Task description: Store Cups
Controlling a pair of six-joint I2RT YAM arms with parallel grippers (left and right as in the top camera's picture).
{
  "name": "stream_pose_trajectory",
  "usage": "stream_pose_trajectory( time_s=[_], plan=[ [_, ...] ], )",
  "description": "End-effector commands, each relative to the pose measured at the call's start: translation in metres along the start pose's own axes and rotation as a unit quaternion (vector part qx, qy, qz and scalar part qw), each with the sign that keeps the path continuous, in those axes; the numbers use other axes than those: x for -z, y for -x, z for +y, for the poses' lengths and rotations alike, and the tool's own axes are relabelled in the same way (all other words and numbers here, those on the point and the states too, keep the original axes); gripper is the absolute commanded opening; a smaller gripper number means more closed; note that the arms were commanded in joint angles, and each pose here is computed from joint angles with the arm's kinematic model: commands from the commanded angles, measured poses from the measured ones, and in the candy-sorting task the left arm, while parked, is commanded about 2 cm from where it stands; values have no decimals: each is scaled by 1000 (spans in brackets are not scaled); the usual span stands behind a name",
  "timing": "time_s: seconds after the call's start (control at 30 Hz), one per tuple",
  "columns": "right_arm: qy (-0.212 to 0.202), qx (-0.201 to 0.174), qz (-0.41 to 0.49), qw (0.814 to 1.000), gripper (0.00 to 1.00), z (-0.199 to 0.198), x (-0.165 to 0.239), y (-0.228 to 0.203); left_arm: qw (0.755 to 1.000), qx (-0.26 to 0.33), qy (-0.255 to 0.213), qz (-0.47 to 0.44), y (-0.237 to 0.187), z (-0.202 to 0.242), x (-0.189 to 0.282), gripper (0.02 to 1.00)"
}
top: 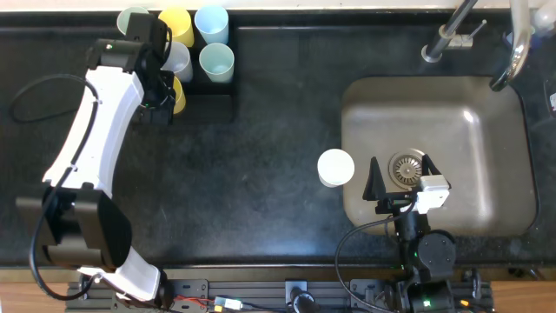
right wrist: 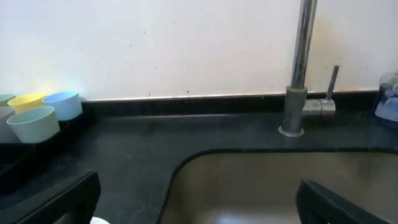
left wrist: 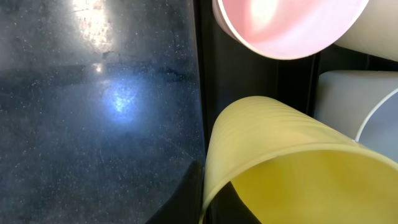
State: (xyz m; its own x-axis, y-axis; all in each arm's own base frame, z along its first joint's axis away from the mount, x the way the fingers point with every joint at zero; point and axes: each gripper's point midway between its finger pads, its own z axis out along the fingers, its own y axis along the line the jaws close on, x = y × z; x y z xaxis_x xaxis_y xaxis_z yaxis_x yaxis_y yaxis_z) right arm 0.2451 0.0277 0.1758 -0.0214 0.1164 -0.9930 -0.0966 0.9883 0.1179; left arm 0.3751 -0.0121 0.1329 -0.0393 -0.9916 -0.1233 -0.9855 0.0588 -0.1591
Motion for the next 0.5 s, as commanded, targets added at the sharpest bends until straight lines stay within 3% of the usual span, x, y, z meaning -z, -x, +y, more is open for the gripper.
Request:
stream_pose_trajectory(
  time_s=[0.03, 0.5],
  plan=[
    [-3, -2, -2, 1000, 996, -1, 0, -2, 1000, 8, 16, -1, -3, 1, -14, 36],
    [-3, -2, -2, 1000, 996, -1, 0, -2, 1000, 7, 25, -8, -4, -6, -37, 36]
  ],
)
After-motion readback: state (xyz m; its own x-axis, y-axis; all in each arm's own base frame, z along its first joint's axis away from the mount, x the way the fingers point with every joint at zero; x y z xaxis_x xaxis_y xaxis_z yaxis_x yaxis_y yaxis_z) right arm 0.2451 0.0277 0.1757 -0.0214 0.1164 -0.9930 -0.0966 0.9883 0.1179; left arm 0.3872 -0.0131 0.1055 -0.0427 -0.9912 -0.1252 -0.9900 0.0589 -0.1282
